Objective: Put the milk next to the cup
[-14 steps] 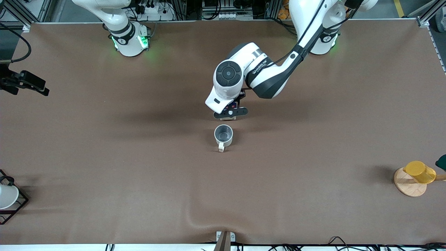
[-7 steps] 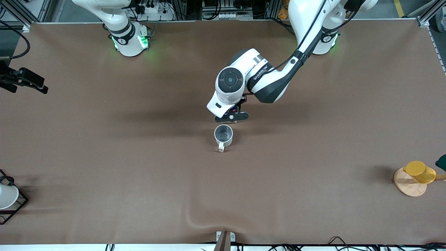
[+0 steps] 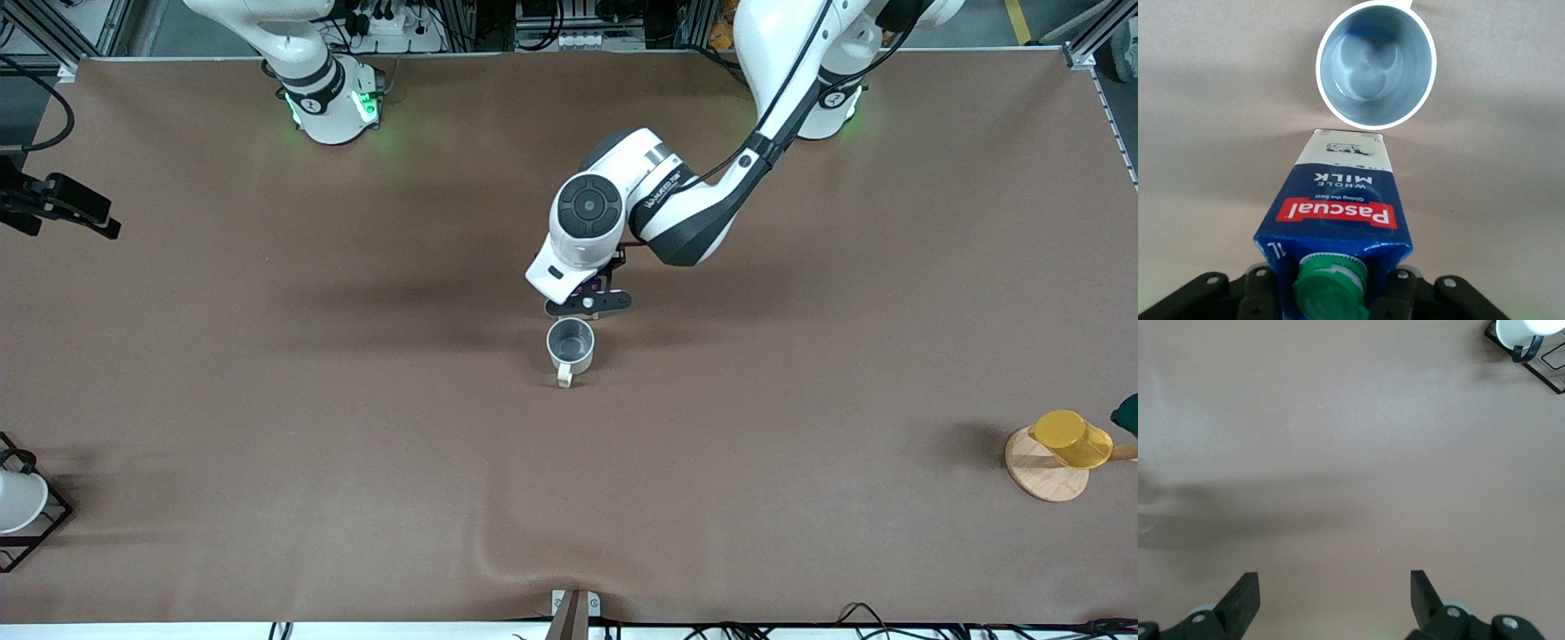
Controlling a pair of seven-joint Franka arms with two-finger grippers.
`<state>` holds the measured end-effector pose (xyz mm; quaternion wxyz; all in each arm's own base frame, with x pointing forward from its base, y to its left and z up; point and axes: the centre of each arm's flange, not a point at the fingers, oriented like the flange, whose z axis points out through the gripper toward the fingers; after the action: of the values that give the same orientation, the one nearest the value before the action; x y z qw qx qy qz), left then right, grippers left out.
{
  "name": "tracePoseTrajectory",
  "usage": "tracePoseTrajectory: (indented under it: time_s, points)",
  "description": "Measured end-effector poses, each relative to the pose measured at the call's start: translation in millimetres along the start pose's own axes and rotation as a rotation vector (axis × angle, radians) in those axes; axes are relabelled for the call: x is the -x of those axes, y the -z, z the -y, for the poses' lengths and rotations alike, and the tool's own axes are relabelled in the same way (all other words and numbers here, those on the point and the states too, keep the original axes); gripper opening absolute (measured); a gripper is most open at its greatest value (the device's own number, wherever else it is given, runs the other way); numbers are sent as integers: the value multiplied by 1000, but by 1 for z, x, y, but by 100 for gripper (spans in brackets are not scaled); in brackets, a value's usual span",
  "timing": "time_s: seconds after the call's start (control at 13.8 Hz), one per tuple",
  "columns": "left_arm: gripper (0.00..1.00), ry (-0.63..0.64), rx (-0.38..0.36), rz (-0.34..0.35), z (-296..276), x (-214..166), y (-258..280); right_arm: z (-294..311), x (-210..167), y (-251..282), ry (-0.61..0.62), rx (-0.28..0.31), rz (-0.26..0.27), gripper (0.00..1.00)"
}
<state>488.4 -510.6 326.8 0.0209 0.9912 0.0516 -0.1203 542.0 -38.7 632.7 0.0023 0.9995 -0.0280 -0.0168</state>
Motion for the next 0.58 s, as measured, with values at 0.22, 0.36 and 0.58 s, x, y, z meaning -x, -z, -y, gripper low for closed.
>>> tracePoseTrajectory:
  time_s: [0.22, 0.36, 0.58]
  points:
    - [59, 1, -1, 3, 0, -1, -4, 0, 0, -2, 0, 0, 4, 100]
    - [78, 1, 5, -1, -1, -2, -1, 0, 0, -2, 0, 0, 4, 100]
    - [100, -1, 28, -21, -4, -2, 15, 0, 0, -2, -1, 1, 1, 100]
